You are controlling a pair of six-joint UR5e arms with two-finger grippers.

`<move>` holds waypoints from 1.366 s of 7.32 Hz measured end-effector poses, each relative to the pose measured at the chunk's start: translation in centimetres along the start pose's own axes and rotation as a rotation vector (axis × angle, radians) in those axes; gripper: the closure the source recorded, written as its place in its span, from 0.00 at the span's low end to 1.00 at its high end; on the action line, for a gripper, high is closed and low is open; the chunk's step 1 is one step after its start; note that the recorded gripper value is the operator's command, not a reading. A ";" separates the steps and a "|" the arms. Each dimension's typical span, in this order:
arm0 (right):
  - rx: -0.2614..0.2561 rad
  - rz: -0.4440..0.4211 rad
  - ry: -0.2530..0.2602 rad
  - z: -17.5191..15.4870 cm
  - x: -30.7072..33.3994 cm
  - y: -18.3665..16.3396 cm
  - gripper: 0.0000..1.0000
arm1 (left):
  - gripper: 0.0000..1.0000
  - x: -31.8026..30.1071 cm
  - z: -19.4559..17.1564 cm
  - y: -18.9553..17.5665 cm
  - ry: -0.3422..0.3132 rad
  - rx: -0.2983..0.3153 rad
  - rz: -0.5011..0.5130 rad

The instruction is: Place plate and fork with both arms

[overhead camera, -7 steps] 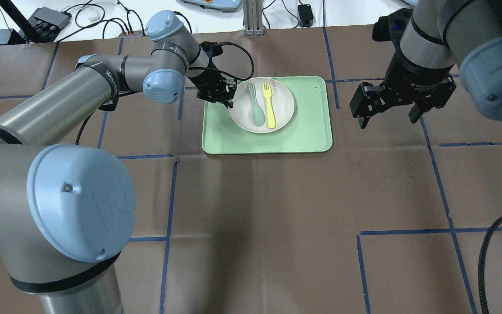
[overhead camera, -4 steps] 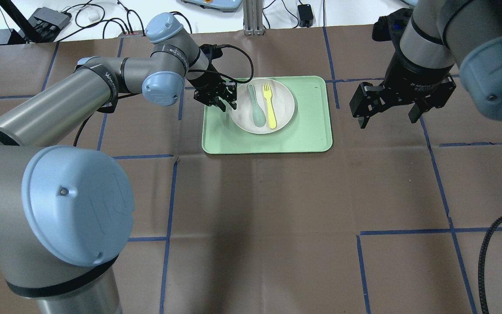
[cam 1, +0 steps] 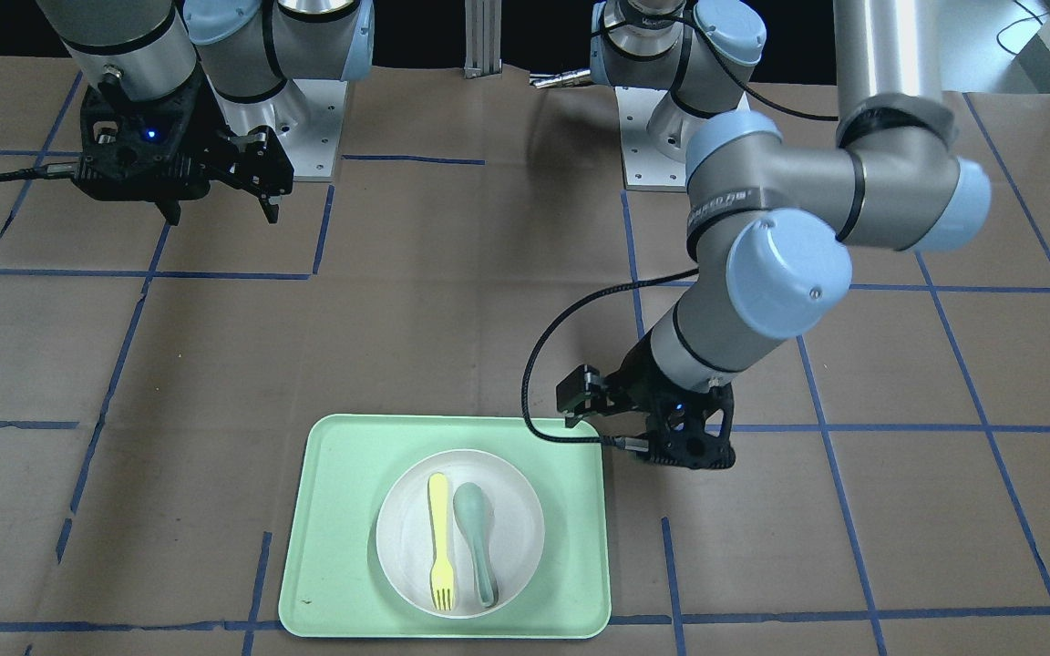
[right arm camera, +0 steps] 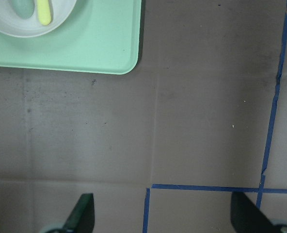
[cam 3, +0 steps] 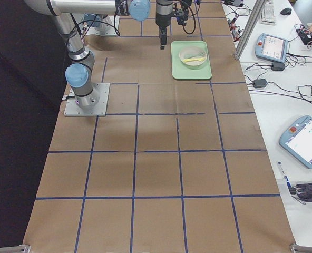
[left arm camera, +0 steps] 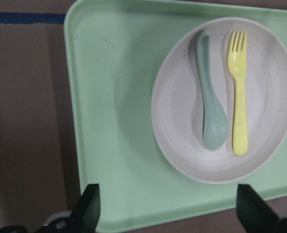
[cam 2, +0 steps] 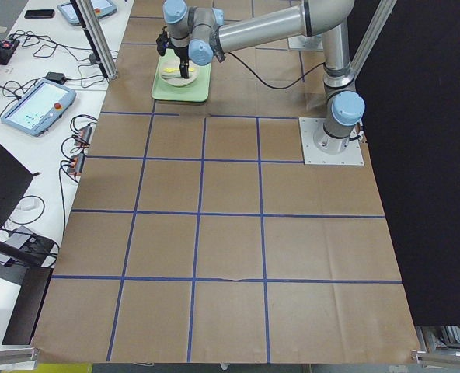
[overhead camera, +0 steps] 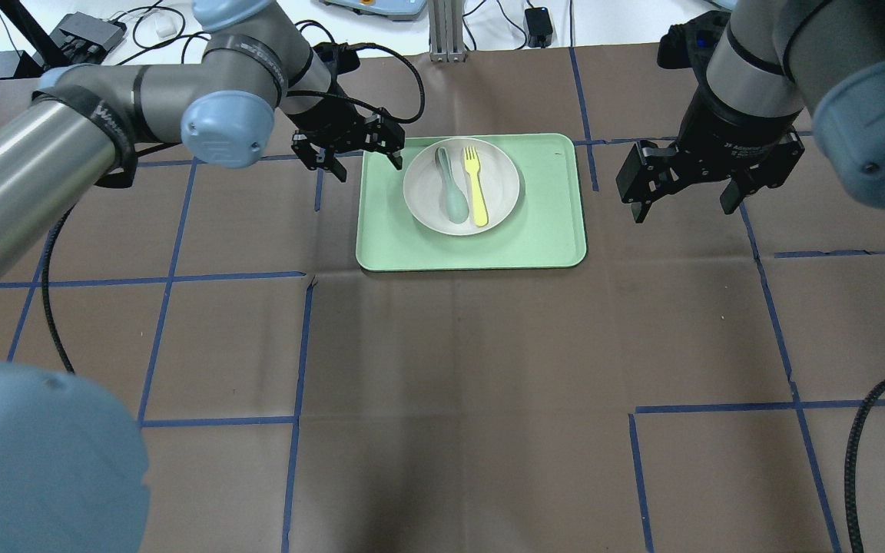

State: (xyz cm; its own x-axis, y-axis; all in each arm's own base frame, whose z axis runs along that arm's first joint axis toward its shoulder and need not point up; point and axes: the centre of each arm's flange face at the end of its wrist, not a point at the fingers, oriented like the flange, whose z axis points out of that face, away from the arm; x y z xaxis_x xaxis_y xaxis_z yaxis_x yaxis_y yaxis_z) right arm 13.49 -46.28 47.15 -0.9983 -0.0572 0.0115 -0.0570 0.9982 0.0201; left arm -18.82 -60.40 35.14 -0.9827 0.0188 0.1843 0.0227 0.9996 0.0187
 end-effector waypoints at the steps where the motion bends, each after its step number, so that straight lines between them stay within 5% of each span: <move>1: 0.001 0.000 0.001 -0.1 0.0 0.0 0.00 | 0.01 -0.6 -3.6 3.5 -0.052 -0.024 -0.010; 3: 0.002 0.000 0.003 -0.1 -0.1 0.0 0.00 | 0.00 -3.3 -8.4 9.7 -0.098 -0.073 -0.067; 6: 0.037 0.007 0.011 -0.2 -0.2 -1.0 0.00 | 0.00 -4.9 -10.8 16.8 -0.184 -0.120 -0.091; 10: 0.034 0.062 -0.001 0.9 -1.8 -7.1 0.00 | 0.00 -4.9 -11.7 18.5 -0.177 -0.128 0.198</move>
State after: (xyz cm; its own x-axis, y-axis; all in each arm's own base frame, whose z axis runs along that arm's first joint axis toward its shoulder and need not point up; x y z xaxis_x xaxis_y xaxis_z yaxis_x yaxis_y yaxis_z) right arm 15.69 -53.27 46.11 -0.9999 0.0043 0.0105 0.0041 0.9999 -0.0150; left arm -11.45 -42.23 46.11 -0.9734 0.2279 0.0228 0.2289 0.9654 0.1249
